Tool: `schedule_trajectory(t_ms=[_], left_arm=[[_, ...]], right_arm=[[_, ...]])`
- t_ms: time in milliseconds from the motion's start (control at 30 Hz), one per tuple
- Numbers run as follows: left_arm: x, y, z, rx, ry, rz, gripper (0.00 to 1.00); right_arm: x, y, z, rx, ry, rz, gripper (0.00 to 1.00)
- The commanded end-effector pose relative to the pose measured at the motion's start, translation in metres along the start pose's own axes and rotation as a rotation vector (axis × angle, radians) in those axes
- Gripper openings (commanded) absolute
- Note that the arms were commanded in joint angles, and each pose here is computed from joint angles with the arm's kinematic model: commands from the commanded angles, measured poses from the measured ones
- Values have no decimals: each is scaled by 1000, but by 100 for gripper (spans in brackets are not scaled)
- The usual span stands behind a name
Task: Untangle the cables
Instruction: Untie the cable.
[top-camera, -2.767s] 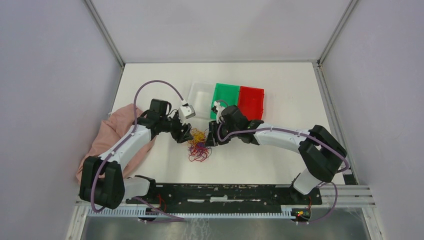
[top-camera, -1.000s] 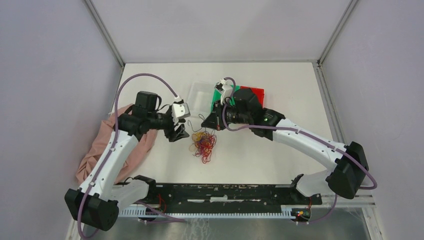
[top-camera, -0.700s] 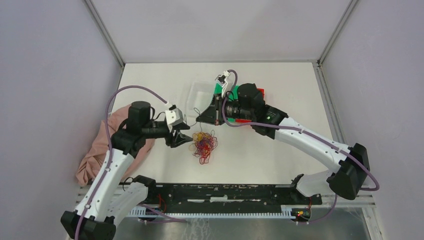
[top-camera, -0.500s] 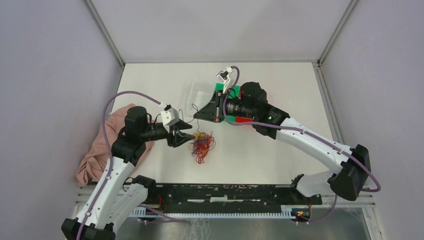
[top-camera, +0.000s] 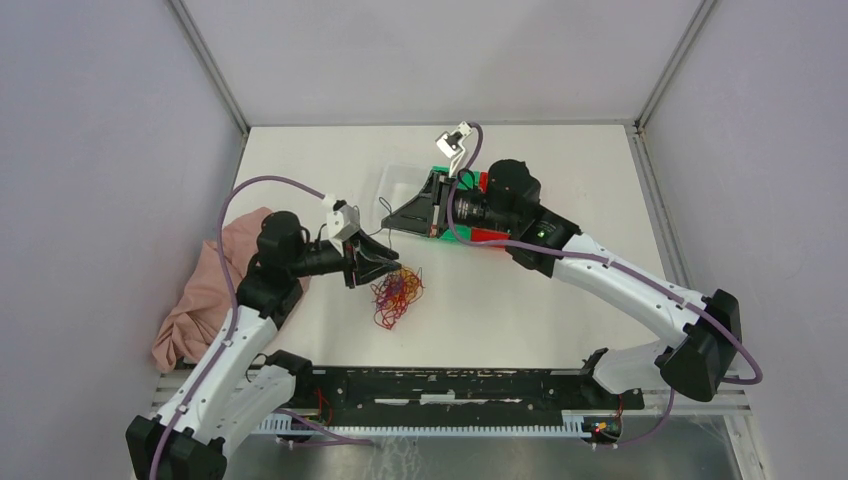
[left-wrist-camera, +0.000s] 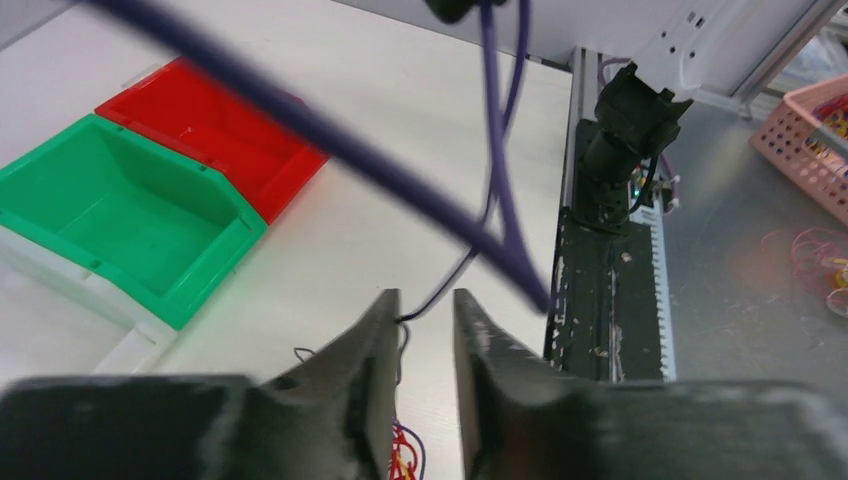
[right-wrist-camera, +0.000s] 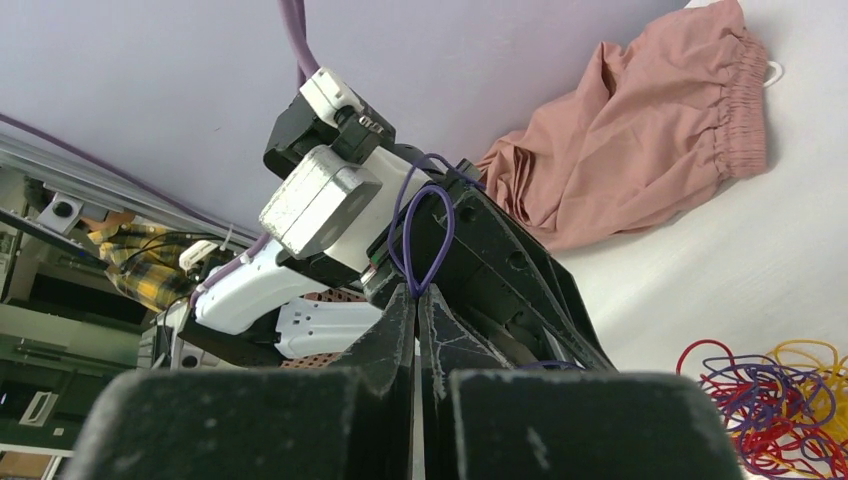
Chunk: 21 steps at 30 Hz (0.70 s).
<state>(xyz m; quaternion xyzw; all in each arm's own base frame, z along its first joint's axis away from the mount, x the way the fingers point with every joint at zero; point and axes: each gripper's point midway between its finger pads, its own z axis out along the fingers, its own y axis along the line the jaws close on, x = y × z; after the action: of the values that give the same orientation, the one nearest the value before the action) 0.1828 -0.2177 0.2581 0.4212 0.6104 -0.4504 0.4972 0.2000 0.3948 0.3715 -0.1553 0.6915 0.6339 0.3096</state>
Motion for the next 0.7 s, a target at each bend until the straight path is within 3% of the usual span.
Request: schedule_trajectory(t_ms=[0, 133, 333, 433, 500, 567, 667], left_arm=[[-35, -5, 3, 40, -68, 51, 27], [-39, -6, 5, 60, -57, 32, 5], [-51, -7, 3, 40, -85, 17, 3], [-61, -7, 2, 28, -101, -25, 3], [-67, -9, 1, 28, -100, -26, 3], [-71, -12, -1, 33, -102, -19, 3], [-78, -14, -4, 13, -115, 0, 3]], right_arm=[[-27, 40, -3, -115, -69, -47, 0], [-29, 44, -5, -117, -73, -67, 0], [-22, 41, -12, -103, -62, -98, 3], [-12, 34, -21, -79, -28, -167, 24], [-7, 20, -31, -10, -27, -232, 49], [0, 5, -42, 52, -29, -289, 64], [12, -18, -59, 148, -2, -355, 76]])
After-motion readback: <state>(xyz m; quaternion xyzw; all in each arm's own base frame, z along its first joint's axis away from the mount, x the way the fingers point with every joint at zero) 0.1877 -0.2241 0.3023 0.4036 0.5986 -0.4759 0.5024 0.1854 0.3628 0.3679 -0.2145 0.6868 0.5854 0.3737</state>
